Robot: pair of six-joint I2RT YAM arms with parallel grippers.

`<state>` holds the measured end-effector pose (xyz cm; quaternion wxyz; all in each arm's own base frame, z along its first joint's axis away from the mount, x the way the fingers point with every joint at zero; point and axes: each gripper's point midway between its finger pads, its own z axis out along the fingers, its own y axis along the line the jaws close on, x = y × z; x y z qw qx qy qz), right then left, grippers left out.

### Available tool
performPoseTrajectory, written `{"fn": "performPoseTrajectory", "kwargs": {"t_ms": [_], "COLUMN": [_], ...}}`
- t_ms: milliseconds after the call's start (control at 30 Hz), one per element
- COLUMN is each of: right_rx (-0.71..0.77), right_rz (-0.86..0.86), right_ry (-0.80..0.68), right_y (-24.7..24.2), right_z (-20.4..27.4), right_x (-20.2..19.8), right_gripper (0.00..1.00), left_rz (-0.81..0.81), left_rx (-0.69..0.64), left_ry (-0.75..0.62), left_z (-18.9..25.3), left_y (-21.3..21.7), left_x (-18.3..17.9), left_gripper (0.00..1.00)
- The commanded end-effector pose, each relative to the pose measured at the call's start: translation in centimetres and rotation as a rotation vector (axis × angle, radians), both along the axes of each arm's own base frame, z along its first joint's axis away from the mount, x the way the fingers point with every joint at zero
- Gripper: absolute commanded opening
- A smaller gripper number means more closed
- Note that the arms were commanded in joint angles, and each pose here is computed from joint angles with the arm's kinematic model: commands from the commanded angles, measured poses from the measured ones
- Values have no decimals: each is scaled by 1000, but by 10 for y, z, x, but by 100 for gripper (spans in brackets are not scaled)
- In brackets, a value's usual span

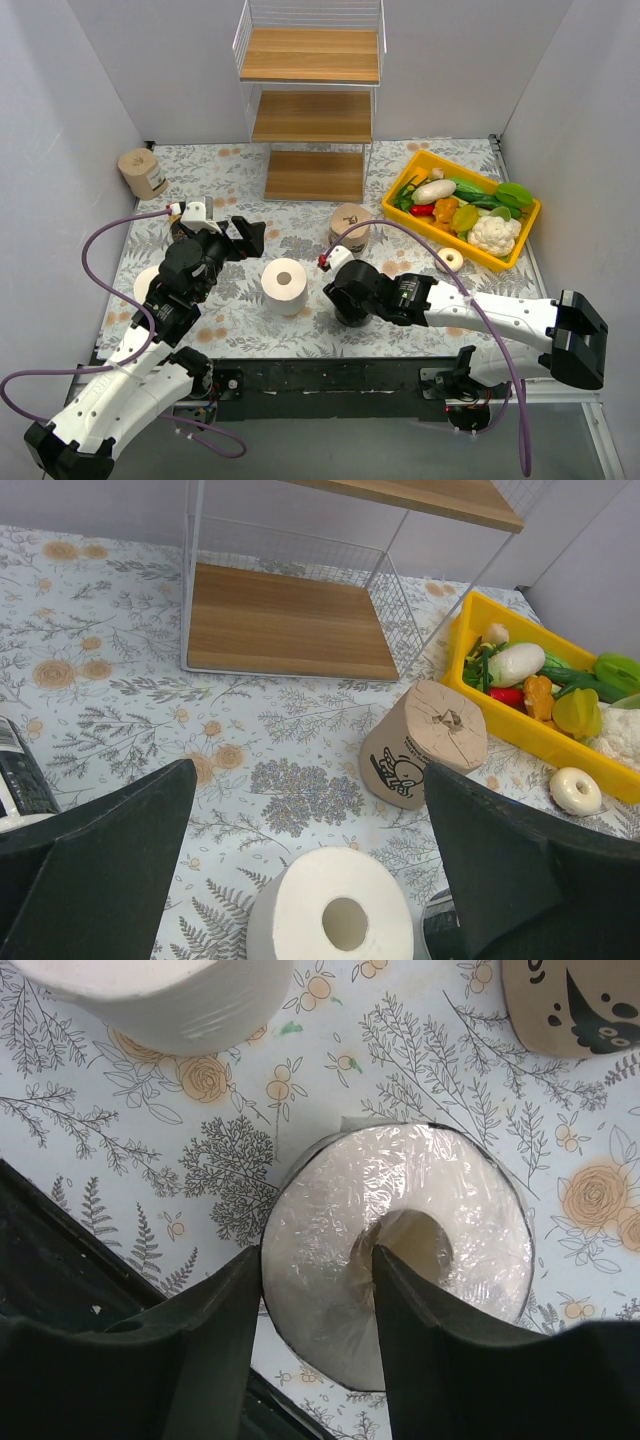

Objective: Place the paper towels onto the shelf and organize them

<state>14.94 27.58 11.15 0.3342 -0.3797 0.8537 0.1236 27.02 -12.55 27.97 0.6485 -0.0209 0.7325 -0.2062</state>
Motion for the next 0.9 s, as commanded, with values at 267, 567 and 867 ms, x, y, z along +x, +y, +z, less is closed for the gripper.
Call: {"fn": "performPoseTrajectory", "kwargs": {"t_ms": [267,567,867], "right_rx": [5,-2,-33], "right_rz": [60,122,199], "right_ry": [-12,-61,-158], "right_y": [9,11,18], "right_z": [-8,11,93], "right_x": [-1,1,13], "right_gripper": [53,38,24], "left_rz": [3,1,-8], "left_rx": [-4,-11,-13], "left_ry": [-19,-25,-21], "left_z": [9,11,12], "left_y": [2,2,-1], "left_x": [-2,-3,-3], "left_gripper": [98,98,98]}}
